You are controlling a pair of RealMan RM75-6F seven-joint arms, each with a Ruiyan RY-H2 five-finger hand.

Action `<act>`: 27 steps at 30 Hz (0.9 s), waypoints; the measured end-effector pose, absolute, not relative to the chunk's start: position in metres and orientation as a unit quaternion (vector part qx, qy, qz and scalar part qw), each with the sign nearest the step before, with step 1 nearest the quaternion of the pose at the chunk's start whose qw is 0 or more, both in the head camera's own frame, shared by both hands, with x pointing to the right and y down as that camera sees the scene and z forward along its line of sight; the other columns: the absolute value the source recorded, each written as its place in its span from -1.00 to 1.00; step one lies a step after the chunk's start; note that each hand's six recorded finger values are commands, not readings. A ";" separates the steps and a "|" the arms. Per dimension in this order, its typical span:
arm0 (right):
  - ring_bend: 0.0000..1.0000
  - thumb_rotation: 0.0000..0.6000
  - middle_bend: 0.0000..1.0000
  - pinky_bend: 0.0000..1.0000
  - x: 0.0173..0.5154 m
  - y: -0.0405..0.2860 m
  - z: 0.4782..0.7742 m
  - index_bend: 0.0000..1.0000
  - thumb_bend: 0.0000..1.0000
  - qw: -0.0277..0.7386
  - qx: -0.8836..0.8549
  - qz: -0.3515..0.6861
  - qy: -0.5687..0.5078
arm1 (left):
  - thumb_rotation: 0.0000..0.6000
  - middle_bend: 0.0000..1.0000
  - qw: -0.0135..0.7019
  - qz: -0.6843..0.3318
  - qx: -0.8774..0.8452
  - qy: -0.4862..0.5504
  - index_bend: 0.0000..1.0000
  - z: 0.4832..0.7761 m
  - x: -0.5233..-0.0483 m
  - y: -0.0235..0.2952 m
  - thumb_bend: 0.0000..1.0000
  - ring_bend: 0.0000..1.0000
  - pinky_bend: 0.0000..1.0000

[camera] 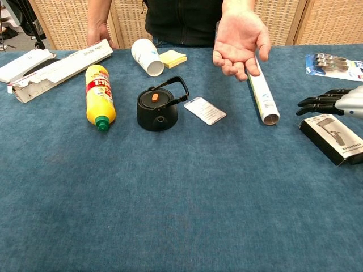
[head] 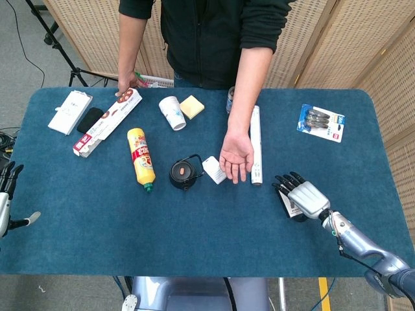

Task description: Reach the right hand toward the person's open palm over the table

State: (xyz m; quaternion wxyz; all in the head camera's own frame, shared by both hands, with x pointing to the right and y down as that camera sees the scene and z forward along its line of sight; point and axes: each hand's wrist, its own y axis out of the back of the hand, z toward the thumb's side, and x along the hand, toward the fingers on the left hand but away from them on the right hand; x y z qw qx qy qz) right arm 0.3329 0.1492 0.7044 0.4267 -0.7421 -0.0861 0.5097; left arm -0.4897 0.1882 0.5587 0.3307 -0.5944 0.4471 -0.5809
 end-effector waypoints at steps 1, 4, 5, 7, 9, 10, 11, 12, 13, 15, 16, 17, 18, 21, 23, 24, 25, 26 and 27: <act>-1.00 1.00 -1.00 -0.96 0.333 0.149 0.705 -1.00 -1.00 0.427 -0.741 0.510 -0.085 | 1.00 -1.00 0.331 -0.581 -0.594 0.447 -1.00 0.559 -0.490 0.188 -1.00 -1.00 -0.97; -1.00 1.00 -0.98 -0.96 0.332 0.148 0.707 -1.00 -1.00 0.430 -0.740 0.511 -0.084 | 1.00 -1.00 0.330 -0.581 -0.595 0.446 -1.00 0.559 -0.490 0.188 -1.00 -1.00 -0.97; -0.96 1.00 -0.90 -0.96 0.331 0.147 0.708 -0.97 -1.00 0.431 -0.739 0.510 -0.083 | 1.00 -1.00 0.330 -0.581 -0.595 0.446 -1.00 0.559 -0.490 0.188 -1.00 -1.00 -0.97; -0.81 1.00 -0.66 -0.96 0.329 0.147 0.708 -0.79 -1.00 0.435 -0.739 0.507 -0.086 | 1.00 -1.00 0.330 -0.582 -0.595 0.446 -1.00 0.559 -0.490 0.188 -1.00 -1.00 -0.97; -0.64 1.00 -0.45 -0.94 0.328 0.147 0.709 -0.58 -0.96 0.438 -0.740 0.502 -0.089 | 1.00 -1.00 0.330 -0.582 -0.594 0.447 -1.00 0.559 -0.490 0.188 -1.00 -1.00 -0.97; -0.56 1.00 -0.34 -0.93 0.328 0.147 0.710 -0.47 -0.89 0.439 -0.741 0.501 -0.089 | 1.00 -1.00 0.330 -0.582 -0.594 0.447 -1.00 0.559 -0.490 0.188 -1.00 -1.00 -0.97; -0.49 1.00 -0.24 -0.91 0.328 0.147 0.710 -0.39 -0.82 0.438 -0.742 0.500 -0.089 | 1.00 -1.00 0.329 -0.582 -0.594 0.447 -1.00 0.559 -0.490 0.188 -1.00 -1.00 -0.97; -0.44 1.00 -0.18 -0.90 0.328 0.148 0.711 -0.34 -0.77 0.437 -0.743 0.498 -0.090 | 1.00 -1.00 0.329 -0.582 -0.594 0.447 -1.00 0.559 -0.490 0.188 -1.00 -1.00 -0.97; -0.37 1.00 -0.09 -0.88 0.328 0.149 0.711 -0.28 -0.71 0.437 -0.744 0.496 -0.091 | 1.00 -1.00 0.329 -0.582 -0.594 0.447 -1.00 0.560 -0.490 0.188 -1.00 -1.00 -0.97; -0.32 1.00 -0.01 -0.87 0.328 0.150 0.710 -0.24 -0.64 0.437 -0.747 0.492 -0.097 | 1.00 -1.00 0.329 -0.582 -0.594 0.447 -1.00 0.559 -0.490 0.188 -1.00 -1.00 -0.97; -0.30 1.00 0.01 -0.87 0.328 0.150 0.709 -0.22 -0.60 0.437 -0.748 0.489 -0.100 | 1.00 -1.00 0.329 -0.582 -0.594 0.447 -1.00 0.559 -0.490 0.187 -1.00 -1.00 -0.97; -0.30 1.00 0.02 -0.87 0.329 0.150 0.708 -0.21 -0.58 0.438 -0.749 0.487 -0.103 | 1.00 -1.00 0.329 -0.582 -0.595 0.447 -1.00 0.559 -0.490 0.187 -1.00 -1.00 -0.97; -0.29 1.00 0.03 -0.87 0.330 0.151 0.706 -0.21 -0.54 0.438 -0.749 0.484 -0.107 | 1.00 -1.00 0.328 -0.581 -0.595 0.447 -1.00 0.559 -0.490 0.187 -1.00 -1.00 -0.97; -0.29 1.00 0.04 -0.86 0.333 0.151 0.698 -0.21 -0.39 0.442 -0.749 0.479 -0.119 | 1.00 -1.00 0.328 -0.581 -0.596 0.448 -1.00 0.559 -0.489 0.188 -1.00 -1.00 -0.97; -0.29 1.00 0.04 -0.86 0.336 0.150 0.691 -0.21 -0.38 0.444 -0.749 0.475 -0.128 | 1.00 -1.00 0.328 -0.580 -0.596 0.448 -1.00 0.558 -0.489 0.188 -1.00 -1.00 -0.97; -0.29 1.00 0.04 -0.86 0.338 0.150 0.686 -0.21 -0.38 0.446 -0.748 0.473 -0.134 | 1.00 -1.00 0.328 -0.579 -0.596 0.449 -1.00 0.558 -0.489 0.188 -1.00 -1.00 -0.97; -0.29 1.00 0.04 -0.86 0.340 0.150 0.682 -0.21 -0.37 0.448 -0.747 0.471 -0.139 | 1.00 -1.00 0.328 -0.579 -0.596 0.449 -1.00 0.558 -0.489 0.188 -1.00 -1.00 -0.97; -0.29 1.00 0.04 -0.86 0.342 0.149 0.677 -0.21 -0.37 0.450 -0.746 0.469 -0.145 | 1.00 -1.00 0.328 -0.578 -0.596 0.451 -1.00 0.557 -0.490 0.188 -1.00 -1.00 -0.97; -0.29 1.00 0.04 -0.86 0.346 0.147 0.669 -0.21 -0.36 0.455 -0.743 0.466 -0.155 | 1.00 -1.00 0.328 -0.577 -0.596 0.452 -1.00 0.556 -0.490 0.188 -1.00 -1.00 -0.97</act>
